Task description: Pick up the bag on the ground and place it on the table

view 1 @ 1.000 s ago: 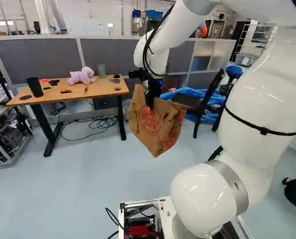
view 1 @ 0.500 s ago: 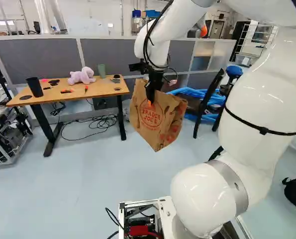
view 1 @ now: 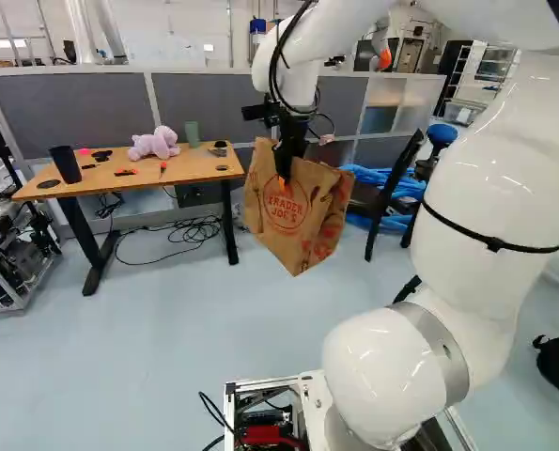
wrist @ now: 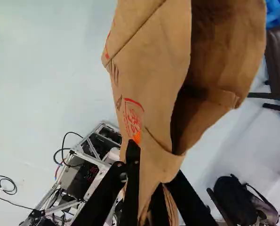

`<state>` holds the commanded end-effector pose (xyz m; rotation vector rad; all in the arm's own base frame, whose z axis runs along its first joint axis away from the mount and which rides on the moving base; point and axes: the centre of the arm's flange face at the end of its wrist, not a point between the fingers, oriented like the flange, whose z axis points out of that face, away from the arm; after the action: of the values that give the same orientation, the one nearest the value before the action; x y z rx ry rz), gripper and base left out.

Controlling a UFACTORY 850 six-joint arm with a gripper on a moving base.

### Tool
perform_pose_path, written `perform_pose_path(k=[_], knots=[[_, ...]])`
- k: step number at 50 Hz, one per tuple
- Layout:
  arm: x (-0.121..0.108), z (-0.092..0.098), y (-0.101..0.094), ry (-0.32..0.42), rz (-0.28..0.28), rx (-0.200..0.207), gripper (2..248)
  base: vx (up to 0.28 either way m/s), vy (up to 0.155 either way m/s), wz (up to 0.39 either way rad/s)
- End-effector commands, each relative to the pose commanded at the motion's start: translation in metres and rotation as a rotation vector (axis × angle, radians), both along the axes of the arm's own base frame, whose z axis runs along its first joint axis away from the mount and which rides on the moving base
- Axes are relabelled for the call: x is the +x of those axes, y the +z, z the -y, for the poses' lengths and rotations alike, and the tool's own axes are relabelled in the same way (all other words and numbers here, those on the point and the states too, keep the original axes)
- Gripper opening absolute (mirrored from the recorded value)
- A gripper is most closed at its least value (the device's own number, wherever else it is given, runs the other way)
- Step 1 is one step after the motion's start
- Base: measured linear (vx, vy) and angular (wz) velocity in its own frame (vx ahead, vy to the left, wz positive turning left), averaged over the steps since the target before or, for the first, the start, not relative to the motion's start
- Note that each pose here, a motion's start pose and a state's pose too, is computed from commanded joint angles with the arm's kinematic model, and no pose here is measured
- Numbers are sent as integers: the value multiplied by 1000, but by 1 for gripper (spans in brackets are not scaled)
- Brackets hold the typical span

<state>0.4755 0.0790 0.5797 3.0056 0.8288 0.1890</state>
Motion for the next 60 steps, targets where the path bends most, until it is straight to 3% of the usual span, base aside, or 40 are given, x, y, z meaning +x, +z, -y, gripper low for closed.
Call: perform_pose_path(k=[60], knots=[[15, -8, 90, 9, -29, -6, 21, 0, 0, 0]])
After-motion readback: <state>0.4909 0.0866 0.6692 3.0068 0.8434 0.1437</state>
